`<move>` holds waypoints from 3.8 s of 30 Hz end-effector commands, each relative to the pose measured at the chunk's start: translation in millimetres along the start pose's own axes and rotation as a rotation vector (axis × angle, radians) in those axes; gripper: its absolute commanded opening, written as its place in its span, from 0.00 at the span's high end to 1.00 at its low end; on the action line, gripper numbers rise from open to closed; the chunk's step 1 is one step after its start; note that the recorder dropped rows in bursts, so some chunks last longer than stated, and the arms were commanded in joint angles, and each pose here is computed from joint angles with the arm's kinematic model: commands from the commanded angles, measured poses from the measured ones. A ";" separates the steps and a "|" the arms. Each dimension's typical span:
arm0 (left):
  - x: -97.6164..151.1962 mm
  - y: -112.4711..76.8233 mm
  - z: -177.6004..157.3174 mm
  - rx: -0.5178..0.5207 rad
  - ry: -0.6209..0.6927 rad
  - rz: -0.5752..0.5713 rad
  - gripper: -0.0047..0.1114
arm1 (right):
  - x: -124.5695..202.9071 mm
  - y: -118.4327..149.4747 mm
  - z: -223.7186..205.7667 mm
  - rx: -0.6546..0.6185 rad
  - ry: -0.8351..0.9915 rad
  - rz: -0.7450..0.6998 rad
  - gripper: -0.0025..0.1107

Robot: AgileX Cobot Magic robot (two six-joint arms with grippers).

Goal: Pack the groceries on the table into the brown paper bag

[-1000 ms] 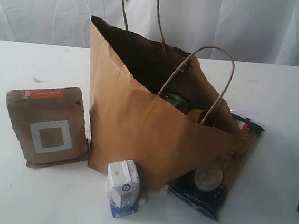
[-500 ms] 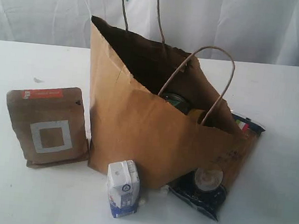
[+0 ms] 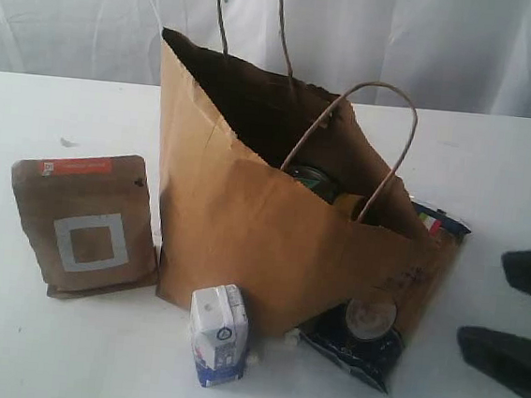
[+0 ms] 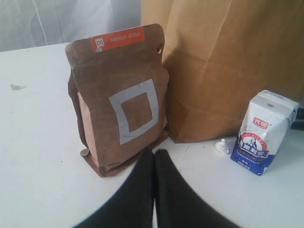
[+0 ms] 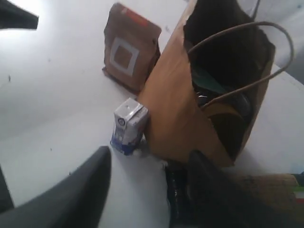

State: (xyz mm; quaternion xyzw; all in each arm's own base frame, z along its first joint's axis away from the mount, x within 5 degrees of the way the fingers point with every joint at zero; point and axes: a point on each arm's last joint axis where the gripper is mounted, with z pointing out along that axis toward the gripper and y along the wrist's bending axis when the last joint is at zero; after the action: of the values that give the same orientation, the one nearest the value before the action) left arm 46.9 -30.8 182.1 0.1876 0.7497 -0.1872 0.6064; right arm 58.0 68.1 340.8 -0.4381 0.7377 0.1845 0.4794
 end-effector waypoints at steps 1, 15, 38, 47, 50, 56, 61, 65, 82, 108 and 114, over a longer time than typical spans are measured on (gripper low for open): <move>1.8 0.2 0.0 -0.003 0.006 -0.004 0.95 | -13.5 -13.7 24.1 -0.045 0.100 -0.170 0.43; 1.8 0.2 0.0 -0.003 0.006 -0.004 0.95 | -29.4 -48.2 99.7 -0.087 0.263 -0.194 0.47; 1.8 0.2 0.0 -0.003 0.006 -0.004 0.95 | -72.9 -76.4 127.7 -0.105 0.338 -0.265 0.98; 1.8 0.2 0.0 -0.003 0.006 -0.004 0.95 | -93.7 -84.3 146.7 -0.150 0.364 -0.270 0.98; 1.8 0.2 0.0 -0.003 0.006 -0.004 0.95 | -96.1 -80.9 154.8 -0.179 0.379 -0.284 0.98; 1.8 0.2 0.0 -0.003 0.006 -0.004 0.95 | -95.2 -80.2 157.7 -0.168 0.393 -0.257 0.98; 1.8 0.2 0.0 -0.003 0.006 -0.004 0.95 | -97.4 -84.6 161.6 -0.115 0.368 -0.238 0.98; 1.8 0.2 0.0 -0.003 0.006 -0.004 0.95 | -99.9 -90.1 173.0 -0.063 0.320 -0.193 0.98; 1.8 0.2 0.0 -0.003 0.006 -0.004 0.95 | -105.3 -92.7 177.1 -0.102 0.416 -0.121 0.74; 1.8 0.2 0.0 -0.003 0.006 -0.004 0.95 | -131.3 -70.9 98.8 -0.108 0.264 -0.071 0.46; 1.8 0.2 0.0 -0.003 0.006 -0.004 0.95 | -141.1 -46.5 53.6 -0.226 0.153 -0.028 0.46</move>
State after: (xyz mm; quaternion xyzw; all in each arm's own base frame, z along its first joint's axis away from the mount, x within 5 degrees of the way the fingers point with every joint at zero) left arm 47.0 -30.8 182.1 0.1882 0.7496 -0.1865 0.6065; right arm 167.3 151.6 434.4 -0.5070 0.7530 0.1911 0.3734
